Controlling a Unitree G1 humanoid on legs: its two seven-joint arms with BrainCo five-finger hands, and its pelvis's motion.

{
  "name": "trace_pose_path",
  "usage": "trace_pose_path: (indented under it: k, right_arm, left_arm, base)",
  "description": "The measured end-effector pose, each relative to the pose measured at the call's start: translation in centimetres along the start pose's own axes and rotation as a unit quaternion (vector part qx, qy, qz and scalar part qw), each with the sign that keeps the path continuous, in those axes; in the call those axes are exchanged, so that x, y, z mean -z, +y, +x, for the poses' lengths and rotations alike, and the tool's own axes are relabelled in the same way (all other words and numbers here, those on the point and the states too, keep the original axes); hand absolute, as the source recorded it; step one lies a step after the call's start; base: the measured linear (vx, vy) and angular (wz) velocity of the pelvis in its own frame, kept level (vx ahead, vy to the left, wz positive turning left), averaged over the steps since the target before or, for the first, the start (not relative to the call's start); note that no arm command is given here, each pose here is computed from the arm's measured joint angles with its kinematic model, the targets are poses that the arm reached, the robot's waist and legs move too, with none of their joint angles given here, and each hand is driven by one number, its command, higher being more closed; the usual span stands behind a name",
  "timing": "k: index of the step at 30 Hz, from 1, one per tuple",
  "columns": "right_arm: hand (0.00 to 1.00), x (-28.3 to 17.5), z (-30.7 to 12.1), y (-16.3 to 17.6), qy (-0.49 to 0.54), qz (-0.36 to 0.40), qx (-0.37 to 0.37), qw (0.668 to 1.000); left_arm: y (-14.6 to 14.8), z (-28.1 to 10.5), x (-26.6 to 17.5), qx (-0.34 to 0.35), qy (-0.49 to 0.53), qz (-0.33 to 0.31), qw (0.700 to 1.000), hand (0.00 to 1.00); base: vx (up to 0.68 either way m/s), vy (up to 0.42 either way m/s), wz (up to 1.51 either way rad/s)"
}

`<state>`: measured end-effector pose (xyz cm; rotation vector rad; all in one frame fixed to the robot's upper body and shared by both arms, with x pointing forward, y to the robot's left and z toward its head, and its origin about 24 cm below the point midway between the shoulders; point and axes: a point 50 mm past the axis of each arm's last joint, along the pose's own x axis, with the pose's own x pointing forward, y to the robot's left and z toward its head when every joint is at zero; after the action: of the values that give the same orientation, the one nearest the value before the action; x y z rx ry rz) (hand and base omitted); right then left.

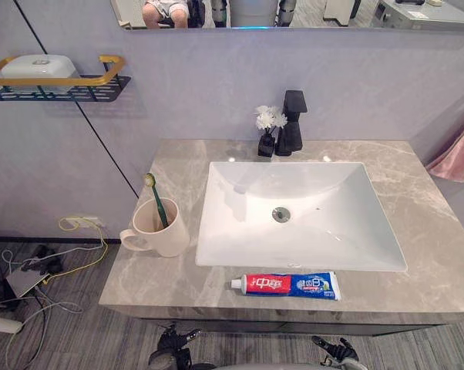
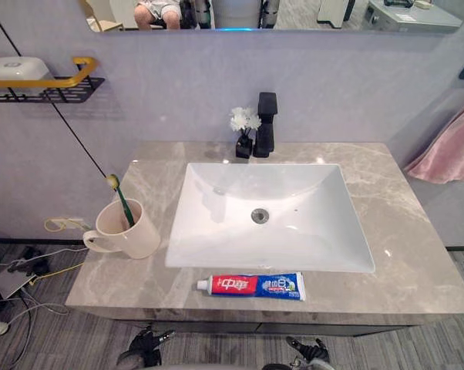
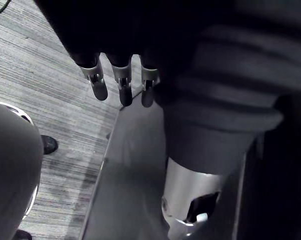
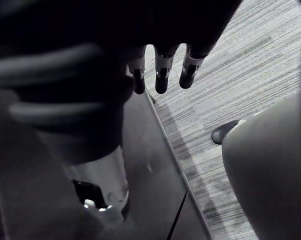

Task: Organize washtable

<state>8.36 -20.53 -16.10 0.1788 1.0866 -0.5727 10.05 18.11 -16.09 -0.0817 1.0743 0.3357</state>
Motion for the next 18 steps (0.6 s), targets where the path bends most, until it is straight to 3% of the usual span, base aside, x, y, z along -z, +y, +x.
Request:
trace_pose_path:
  k: [12, 18]
  right_arm:
    - [0.00, 0.8, 0.1, -1.1, 0.028, 0.009, 0.017, 0.999]
    - [0.00, 2.0, 0.0, -2.0, 0.053, 0.055, 0.035, 0.996]
  left_arm:
    - [1.3, 0.1, 0.2, -0.014, 0.005, 0.012, 1.000, 0.00]
    - [1.4, 0.1, 0.2, -0.018, 0.007, 0.002, 1.000, 0.00]
  base:
    - [-0.03, 0.003, 0.00]
    - [0.00, 0.000, 0.01]
